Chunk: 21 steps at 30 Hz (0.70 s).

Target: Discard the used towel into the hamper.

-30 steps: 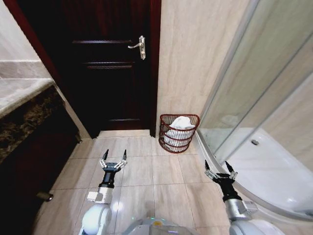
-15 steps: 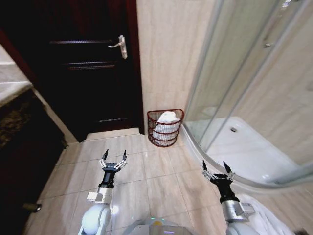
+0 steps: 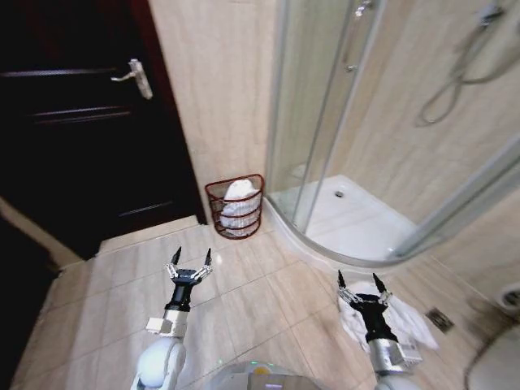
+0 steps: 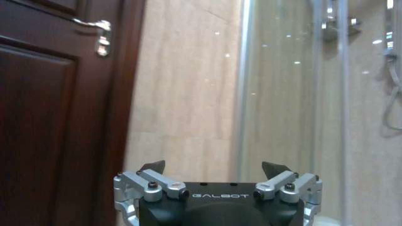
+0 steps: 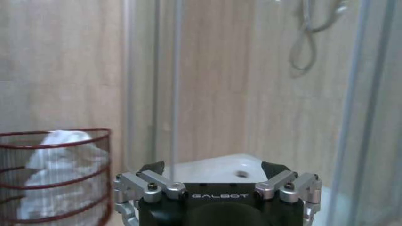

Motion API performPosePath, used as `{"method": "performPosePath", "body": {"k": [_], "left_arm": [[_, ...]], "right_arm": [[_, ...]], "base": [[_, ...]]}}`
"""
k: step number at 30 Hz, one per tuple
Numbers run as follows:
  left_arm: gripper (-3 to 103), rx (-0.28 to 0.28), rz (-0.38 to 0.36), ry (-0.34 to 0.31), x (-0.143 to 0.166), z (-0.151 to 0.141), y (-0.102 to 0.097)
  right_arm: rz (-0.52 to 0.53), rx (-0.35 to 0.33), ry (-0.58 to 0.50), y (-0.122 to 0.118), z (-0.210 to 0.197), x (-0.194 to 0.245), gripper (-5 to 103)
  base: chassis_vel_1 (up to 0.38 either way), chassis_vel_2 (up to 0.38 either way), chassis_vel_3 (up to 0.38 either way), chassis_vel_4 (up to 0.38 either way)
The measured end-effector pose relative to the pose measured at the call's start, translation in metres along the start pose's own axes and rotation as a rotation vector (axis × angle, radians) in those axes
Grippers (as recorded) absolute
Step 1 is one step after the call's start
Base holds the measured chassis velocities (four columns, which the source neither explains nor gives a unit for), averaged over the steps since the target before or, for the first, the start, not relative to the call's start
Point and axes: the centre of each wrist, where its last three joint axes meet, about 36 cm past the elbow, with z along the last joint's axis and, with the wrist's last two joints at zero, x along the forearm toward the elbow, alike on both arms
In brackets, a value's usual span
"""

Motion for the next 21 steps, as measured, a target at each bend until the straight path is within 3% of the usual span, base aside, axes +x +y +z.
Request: {"method": "performPosePath", "body": {"k": [21], "left_arm": [[100,0.001,-0.009,0.003,0.0035,0.0033,-0.0068]], "right_arm": [[-0.005,-0.007,0.003,-0.0032,0.0081,-0.0017,100]], "base": [[-0.124,-0.125,-0.126,-0.122]]}}
